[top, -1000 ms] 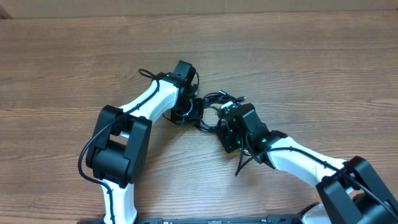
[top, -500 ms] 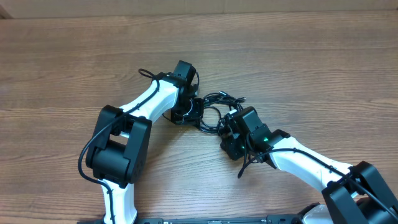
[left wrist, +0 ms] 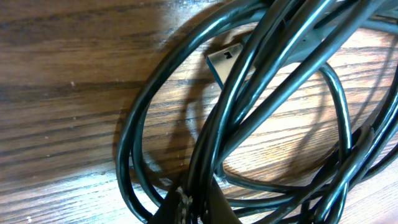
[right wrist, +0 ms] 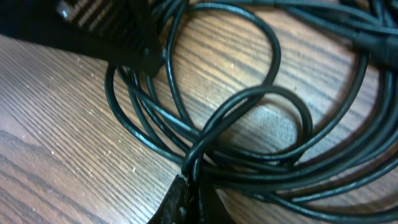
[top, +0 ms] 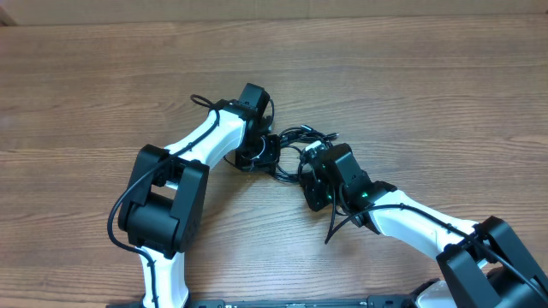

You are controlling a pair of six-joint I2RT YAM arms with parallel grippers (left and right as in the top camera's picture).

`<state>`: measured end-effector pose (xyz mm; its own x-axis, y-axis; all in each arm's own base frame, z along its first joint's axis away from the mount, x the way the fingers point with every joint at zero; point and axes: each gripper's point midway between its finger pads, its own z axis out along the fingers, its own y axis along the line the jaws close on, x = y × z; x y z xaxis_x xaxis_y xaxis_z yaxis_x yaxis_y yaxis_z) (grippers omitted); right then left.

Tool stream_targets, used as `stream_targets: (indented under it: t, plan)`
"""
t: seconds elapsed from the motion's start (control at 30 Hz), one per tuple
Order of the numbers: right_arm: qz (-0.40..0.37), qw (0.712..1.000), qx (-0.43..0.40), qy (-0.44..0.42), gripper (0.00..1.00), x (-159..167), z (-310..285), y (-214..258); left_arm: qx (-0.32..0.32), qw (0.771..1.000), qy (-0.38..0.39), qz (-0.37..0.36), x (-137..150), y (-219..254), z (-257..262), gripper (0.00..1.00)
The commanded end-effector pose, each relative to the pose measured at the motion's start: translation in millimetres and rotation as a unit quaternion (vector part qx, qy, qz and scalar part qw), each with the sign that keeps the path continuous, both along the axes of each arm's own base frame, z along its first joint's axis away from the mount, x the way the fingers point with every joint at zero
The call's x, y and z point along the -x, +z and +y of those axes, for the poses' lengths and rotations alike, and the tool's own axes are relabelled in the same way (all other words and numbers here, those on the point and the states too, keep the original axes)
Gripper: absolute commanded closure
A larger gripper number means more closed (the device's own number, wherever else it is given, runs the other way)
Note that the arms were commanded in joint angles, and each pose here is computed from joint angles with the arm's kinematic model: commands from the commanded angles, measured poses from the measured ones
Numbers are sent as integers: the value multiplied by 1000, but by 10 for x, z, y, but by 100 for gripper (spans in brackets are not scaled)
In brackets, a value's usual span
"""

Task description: Untangle cables

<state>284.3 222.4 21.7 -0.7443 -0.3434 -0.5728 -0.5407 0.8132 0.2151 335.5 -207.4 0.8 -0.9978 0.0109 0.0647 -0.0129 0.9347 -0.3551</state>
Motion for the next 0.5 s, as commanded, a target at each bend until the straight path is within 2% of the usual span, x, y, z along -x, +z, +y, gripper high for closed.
stream_targets:
  t: [0.0,0.2,0.33,0.47]
  plan:
    - [-20,1000,-12,0,96,-115,77,120,-28,1000,-13,-4,38,-104,83,96]
    - [-39,999,-27,-15,96,-246,41,405,-27,1000,-14,-5,32,-104,80,96]
    - [-45,998,-30,-20,69,-218,-20,623,-27,1000,-14,-5,32,-104,80,96]
    - [-12,1000,-9,-20,59,-35,-131,581,-27,1000,-14,-6,31,-104,80,96]
